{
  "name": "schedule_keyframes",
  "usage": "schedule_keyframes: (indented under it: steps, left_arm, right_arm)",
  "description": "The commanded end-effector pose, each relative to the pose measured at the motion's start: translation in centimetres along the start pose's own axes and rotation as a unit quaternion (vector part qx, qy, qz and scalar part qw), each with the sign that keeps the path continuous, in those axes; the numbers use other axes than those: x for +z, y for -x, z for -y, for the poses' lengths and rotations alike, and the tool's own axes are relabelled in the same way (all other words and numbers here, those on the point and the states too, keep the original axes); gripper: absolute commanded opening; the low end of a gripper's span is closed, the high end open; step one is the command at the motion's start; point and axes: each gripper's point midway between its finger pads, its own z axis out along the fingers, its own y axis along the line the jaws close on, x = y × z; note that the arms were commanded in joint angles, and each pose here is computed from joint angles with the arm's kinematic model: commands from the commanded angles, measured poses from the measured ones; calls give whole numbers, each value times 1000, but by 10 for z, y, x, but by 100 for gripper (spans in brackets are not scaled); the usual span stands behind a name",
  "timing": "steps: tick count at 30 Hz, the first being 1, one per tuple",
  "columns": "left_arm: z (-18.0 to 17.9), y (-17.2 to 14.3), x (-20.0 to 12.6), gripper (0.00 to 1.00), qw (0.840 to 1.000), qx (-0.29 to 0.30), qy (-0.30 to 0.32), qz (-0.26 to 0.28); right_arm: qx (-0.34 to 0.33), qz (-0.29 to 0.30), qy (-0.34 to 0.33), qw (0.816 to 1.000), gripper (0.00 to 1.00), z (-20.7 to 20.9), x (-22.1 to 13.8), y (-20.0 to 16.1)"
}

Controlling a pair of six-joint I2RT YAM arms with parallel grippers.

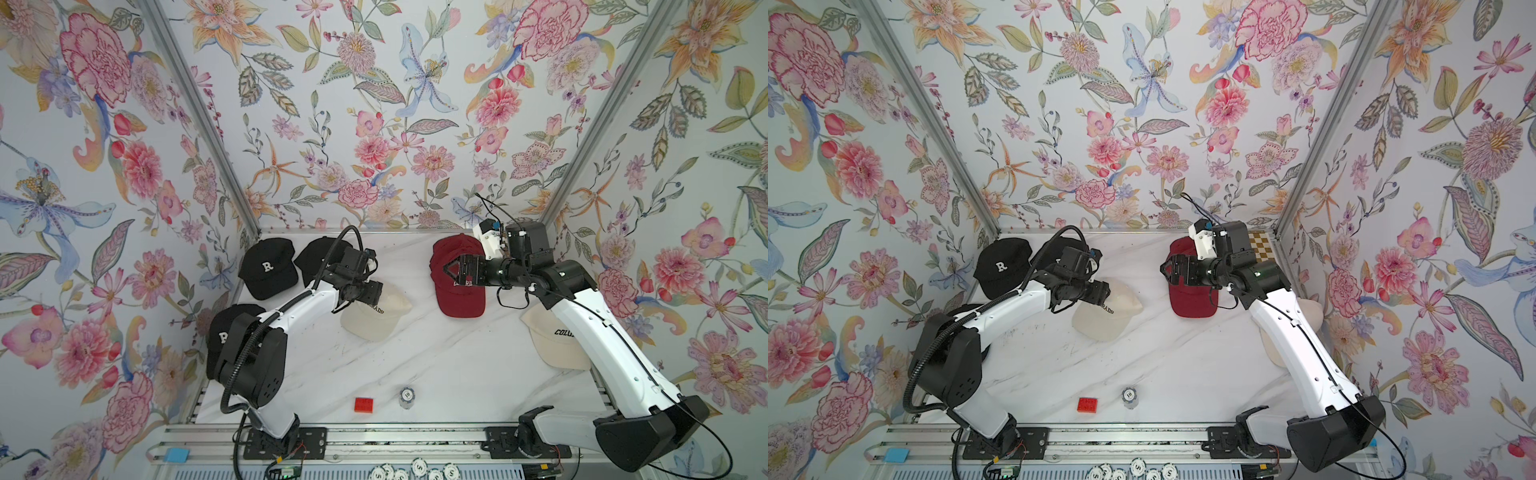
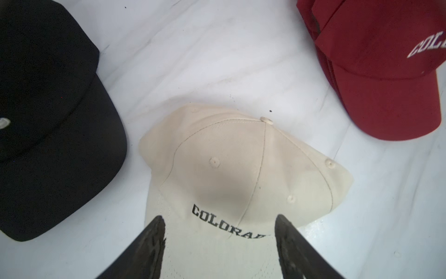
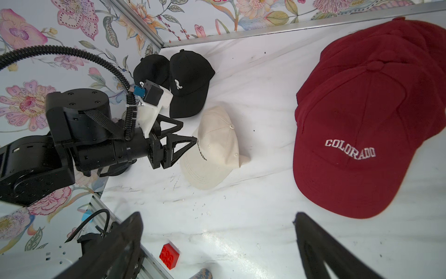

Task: Stack the baseball caps by color
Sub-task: Move the baseball cap to the center of the board.

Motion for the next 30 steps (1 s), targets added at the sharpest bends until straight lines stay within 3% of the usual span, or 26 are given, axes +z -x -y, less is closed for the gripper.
schedule_keyframes:
  steps: [1, 6, 14, 19, 22, 29, 30]
  left_arm:
    - [5, -16, 11, 74, 998, 59, -6, -24]
    - [13, -21, 27, 77, 997, 65, -30, -31]
    - [12, -35, 50, 78, 995, 74, -19, -63]
    - [12, -35, 57, 72, 995, 68, -21, -63]
    - [14, -37, 62, 55, 995, 65, -24, -68]
    - [16, -25, 64, 2, 997, 47, -31, -58]
    - [19, -21, 63, 0, 997, 42, -33, -53]
  right_arm:
    - [9, 5, -10, 1000, 99, 1, -9, -2]
    - [11, 7, -15, 1000, 99, 2, -11, -2]
    - [12, 9, -27, 1000, 99, 5, -14, -2]
    - [12, 9, -33, 999, 99, 7, -17, -2]
    - [12, 12, -37, 999, 99, 8, -19, 0]
    - [13, 15, -42, 999, 99, 12, -24, 2]
    - [12, 16, -42, 999, 99, 12, -24, 3]
